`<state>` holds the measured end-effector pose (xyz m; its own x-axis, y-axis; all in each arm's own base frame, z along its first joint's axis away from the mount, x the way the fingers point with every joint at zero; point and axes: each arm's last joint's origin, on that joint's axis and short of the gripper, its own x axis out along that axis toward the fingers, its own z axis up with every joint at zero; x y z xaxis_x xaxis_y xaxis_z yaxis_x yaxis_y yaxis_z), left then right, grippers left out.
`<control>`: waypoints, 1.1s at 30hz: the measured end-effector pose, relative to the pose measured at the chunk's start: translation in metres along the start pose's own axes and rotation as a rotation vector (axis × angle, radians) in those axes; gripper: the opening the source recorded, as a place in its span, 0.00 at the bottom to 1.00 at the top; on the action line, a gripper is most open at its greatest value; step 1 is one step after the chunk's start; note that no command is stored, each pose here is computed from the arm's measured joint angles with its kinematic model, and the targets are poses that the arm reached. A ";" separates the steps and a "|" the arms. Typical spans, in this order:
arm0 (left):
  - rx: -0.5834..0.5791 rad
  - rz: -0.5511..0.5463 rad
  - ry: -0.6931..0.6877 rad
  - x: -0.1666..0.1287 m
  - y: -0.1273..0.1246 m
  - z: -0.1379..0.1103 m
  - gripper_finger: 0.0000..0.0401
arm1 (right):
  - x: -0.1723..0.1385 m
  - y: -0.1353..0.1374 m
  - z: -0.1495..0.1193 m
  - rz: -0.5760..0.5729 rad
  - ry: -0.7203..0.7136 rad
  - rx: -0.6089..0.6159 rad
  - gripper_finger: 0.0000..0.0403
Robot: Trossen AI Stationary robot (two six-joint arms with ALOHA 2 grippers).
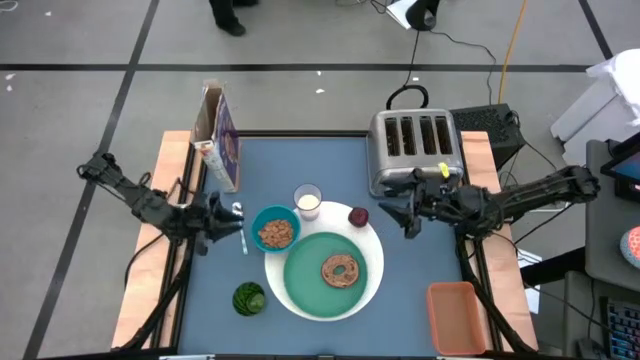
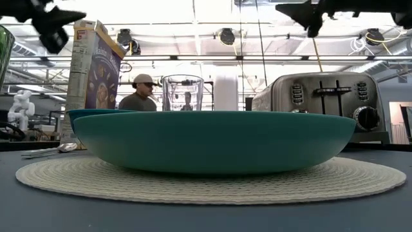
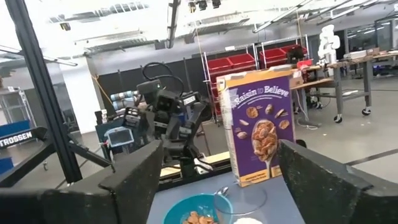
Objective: Arrange a breakfast setting
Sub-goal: Return to Home Position
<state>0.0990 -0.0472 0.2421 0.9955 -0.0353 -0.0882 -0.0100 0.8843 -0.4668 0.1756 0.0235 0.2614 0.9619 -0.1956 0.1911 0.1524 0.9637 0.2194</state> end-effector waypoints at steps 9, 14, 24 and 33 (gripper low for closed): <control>0.302 0.084 -0.138 -0.001 0.008 0.017 0.37 | -0.024 -0.013 0.018 -0.033 0.001 -0.037 0.55; 0.363 0.100 -0.215 -0.014 0.014 0.025 0.37 | -0.034 -0.017 0.018 -0.044 0.050 -0.083 0.40; 0.400 0.092 -0.265 -0.042 0.026 0.027 0.37 | -0.054 -0.022 0.018 0.045 0.122 -0.161 0.04; 0.460 0.101 -0.247 -0.040 0.027 0.024 0.37 | -0.070 -0.027 0.021 0.057 0.130 -0.195 0.01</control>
<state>0.0608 -0.0110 0.2540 0.9848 0.1224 0.1230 -0.1199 0.9924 -0.0274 0.0994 0.0074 0.2623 0.9894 -0.1269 0.0704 0.1257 0.9918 0.0209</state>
